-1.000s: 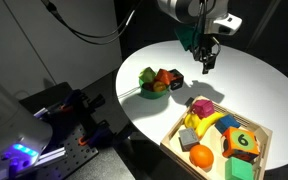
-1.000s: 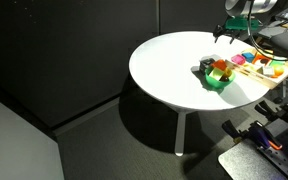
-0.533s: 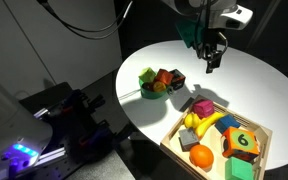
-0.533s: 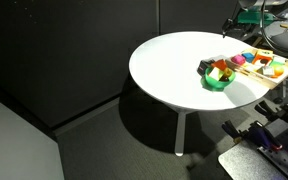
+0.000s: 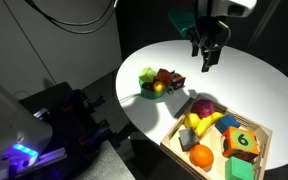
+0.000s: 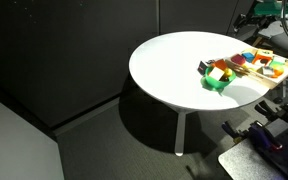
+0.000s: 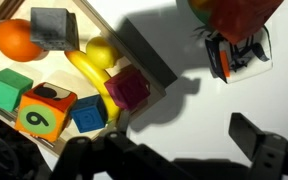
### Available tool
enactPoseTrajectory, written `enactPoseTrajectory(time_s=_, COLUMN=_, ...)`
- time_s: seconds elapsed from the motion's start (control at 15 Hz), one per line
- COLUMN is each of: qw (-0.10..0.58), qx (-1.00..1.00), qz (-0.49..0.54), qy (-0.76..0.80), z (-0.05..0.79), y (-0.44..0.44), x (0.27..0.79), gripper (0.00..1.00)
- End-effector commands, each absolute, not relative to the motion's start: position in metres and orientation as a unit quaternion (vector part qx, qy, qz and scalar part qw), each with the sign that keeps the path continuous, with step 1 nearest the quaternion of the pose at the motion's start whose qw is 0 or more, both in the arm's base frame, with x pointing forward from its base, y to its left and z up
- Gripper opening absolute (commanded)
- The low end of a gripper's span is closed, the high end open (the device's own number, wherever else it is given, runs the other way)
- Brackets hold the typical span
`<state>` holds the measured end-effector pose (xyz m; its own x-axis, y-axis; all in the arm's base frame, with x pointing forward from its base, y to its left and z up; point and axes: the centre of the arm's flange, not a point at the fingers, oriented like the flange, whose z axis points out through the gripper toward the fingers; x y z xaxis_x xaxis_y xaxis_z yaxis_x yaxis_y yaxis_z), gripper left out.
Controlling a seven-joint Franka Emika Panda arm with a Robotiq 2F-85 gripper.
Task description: Remove one square toy from the box and put it on the table.
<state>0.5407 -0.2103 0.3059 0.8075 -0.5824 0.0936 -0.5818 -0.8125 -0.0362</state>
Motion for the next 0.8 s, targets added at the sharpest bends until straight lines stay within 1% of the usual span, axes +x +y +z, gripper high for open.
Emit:
enactPoseTrajectory(time_s=0.0, qw=-0.018, qx=-0.959, qz=-0.027, qy=0.282, z=0.333, y=-0.207, x=0.516, gripper=1.00)
enactPoseTrajectory(time_s=0.4, qw=-0.055, qx=-0.974, qz=0.028, qy=0.216, z=0.356, y=-0.199, x=0.498, gripper=1.00)
enactPoseTrajectory(time_s=0.73, qw=-0.064, qx=-0.987, qz=0.027, qy=0.145, z=0.366, y=-0.175, x=0.485, gripper=1.00)
